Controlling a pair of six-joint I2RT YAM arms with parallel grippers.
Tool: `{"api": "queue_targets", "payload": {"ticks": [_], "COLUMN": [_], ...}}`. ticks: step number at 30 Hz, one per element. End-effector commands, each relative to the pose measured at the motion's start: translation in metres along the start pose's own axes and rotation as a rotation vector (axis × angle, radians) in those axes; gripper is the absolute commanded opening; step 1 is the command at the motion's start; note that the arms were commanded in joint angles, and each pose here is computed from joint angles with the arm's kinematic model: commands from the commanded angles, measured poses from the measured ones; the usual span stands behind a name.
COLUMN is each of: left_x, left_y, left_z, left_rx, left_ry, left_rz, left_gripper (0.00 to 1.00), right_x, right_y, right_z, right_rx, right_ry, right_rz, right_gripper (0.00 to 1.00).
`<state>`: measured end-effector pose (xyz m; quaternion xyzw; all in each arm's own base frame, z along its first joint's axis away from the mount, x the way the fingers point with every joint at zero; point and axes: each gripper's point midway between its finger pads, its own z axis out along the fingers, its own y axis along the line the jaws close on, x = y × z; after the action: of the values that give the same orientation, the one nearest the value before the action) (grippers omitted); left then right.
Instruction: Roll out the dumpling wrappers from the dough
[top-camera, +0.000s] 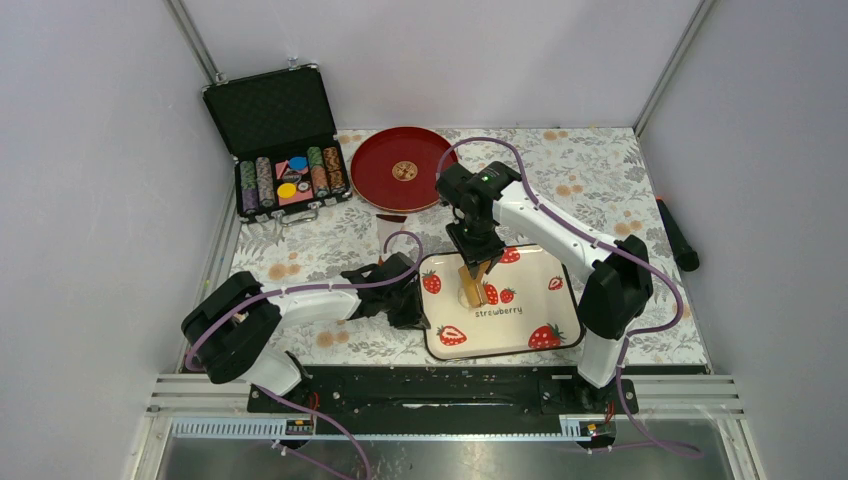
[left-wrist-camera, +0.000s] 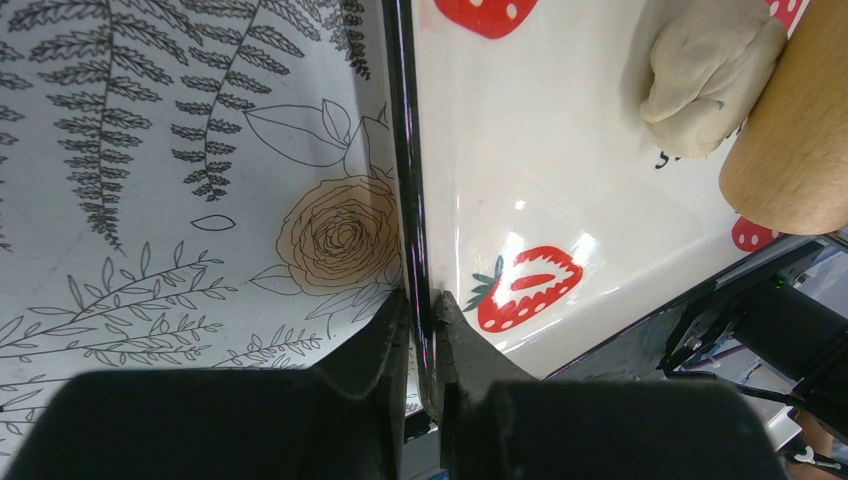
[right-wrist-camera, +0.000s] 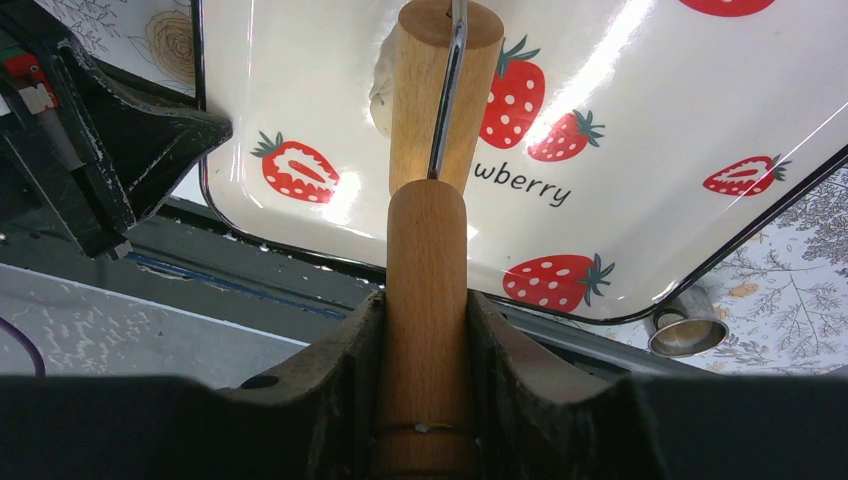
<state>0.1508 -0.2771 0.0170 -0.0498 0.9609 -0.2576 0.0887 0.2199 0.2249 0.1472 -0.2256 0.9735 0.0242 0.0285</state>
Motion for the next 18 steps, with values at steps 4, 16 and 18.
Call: {"api": "queue_targets", "payload": {"ticks": [4, 16, 18], "left_x": [0.016, 0.017, 0.016], "left_y": [0.036, 0.036, 0.035], "left_z": [0.006, 0.007, 0.007], "left_rx": [-0.136, -0.137, -0.136], "left_ry": [0.041, 0.041, 0.04], "left_rz": [0.041, 0.041, 0.041], "left_gripper": [0.0, 0.0, 0.0], "right_x": [0.002, -0.009, -0.009], "right_y": [0.005, -0.01, -0.007], "right_z": [-0.003, -0.049, -0.048], "right_rx": [-0.001, 0.083, 0.075], "right_ry": [0.004, -0.079, -0.071], "right_rz": [-0.011, -0.029, -0.031], "right_gripper": [0.0, 0.0, 0.0]}}
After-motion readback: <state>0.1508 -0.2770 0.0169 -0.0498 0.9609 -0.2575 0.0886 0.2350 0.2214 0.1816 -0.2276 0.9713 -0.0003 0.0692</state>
